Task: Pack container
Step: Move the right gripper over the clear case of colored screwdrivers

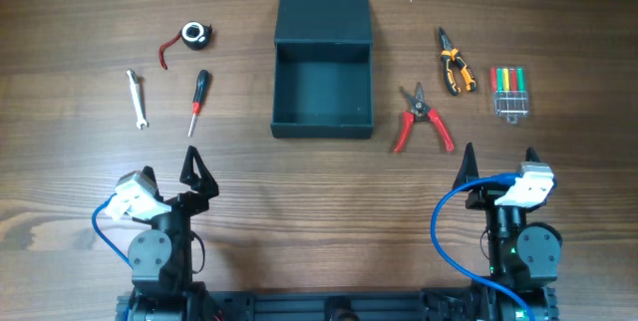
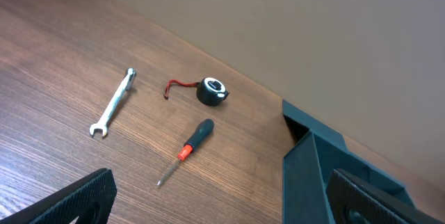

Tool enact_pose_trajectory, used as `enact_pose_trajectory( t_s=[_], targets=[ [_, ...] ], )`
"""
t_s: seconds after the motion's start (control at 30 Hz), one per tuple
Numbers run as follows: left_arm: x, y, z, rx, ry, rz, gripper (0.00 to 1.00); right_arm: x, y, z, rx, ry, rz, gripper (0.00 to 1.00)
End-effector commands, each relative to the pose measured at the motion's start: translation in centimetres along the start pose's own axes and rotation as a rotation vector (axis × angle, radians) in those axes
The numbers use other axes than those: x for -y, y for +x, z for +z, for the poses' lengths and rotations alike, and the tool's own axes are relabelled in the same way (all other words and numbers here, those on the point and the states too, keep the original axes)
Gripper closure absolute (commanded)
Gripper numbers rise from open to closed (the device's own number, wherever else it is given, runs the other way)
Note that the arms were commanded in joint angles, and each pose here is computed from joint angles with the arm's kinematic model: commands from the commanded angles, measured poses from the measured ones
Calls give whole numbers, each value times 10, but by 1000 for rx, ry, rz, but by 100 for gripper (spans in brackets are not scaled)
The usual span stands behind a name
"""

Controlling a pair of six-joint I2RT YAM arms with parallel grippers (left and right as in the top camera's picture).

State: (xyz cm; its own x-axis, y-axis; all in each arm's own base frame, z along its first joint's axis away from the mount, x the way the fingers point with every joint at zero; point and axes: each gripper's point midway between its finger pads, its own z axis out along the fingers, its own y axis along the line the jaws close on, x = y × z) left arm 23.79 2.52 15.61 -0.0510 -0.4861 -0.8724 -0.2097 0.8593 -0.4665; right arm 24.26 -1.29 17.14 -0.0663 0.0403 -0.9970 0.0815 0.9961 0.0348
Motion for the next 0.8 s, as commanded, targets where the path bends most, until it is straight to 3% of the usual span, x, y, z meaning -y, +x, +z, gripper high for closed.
enact_pose_trajectory(
  t_s=[0.0, 0.5, 0.63, 0.77],
  targets=[
    [-2, 1, 0, 6, -6, 2, 0, 2, -3, -1, 14, 11, 15, 0],
    [-2, 1, 0, 6, -6, 2, 0, 2, -3, -1, 14, 10, 21, 0],
    [4, 3, 0, -9, 26, -6, 0, -3, -2, -1, 7, -20, 251, 0],
    [11, 7, -3, -62, 54, -18, 0, -17, -1, -1, -25, -100, 299, 0]
  ],
)
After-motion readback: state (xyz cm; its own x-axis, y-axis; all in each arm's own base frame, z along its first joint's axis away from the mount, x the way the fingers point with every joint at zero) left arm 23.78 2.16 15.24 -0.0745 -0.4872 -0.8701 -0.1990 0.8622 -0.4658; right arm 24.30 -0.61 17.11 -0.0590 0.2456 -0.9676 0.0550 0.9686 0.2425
